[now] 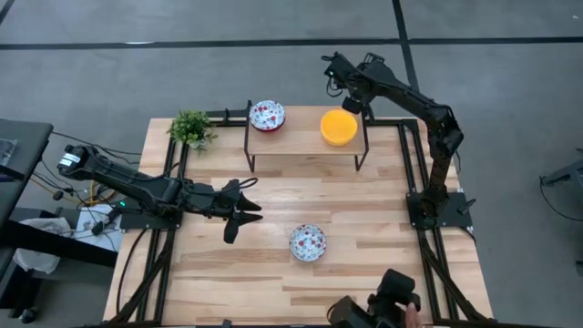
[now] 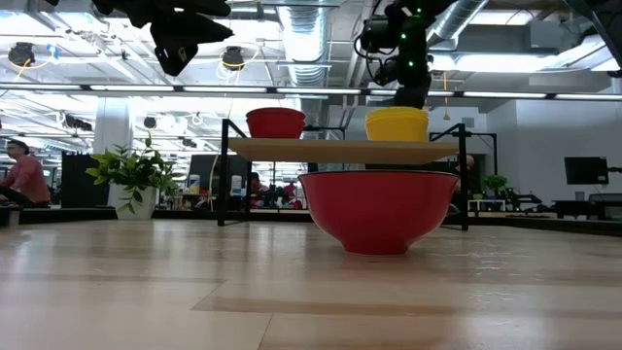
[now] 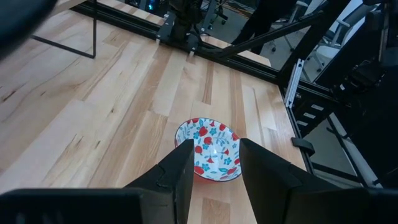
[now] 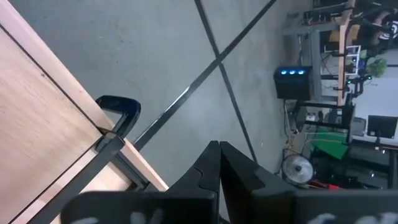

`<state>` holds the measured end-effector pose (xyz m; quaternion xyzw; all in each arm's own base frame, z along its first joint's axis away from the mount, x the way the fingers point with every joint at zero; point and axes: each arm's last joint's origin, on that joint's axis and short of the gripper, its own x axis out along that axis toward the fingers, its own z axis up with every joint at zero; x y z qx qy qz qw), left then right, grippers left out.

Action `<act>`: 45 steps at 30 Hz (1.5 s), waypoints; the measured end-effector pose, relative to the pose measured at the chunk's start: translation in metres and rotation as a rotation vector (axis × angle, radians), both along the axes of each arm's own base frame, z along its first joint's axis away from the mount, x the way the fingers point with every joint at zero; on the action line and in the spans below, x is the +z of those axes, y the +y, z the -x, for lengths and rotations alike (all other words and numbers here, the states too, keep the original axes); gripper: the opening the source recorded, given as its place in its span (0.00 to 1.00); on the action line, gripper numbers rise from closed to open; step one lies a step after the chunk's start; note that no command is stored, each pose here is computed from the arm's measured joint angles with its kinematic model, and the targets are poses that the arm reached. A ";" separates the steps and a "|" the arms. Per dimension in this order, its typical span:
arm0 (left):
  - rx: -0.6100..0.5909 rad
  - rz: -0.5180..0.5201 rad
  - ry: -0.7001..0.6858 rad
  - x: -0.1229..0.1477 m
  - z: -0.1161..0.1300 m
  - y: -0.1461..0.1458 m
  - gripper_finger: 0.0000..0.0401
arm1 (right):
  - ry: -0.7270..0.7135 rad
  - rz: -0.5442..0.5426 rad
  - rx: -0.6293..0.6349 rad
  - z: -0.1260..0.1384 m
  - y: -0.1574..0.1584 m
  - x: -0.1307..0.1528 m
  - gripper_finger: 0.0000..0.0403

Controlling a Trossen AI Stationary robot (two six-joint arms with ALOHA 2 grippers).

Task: Pick & Place Mini bowls
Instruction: Stack the red and blue bowl on top of the other red and blue bowls on the shelf

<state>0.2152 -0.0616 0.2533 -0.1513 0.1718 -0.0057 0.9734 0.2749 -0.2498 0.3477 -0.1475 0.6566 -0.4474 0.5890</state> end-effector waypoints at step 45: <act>-0.034 -0.001 0.003 0.000 0.000 -0.001 0.31 | -1.124 -0.499 0.855 0.091 0.214 0.045 0.00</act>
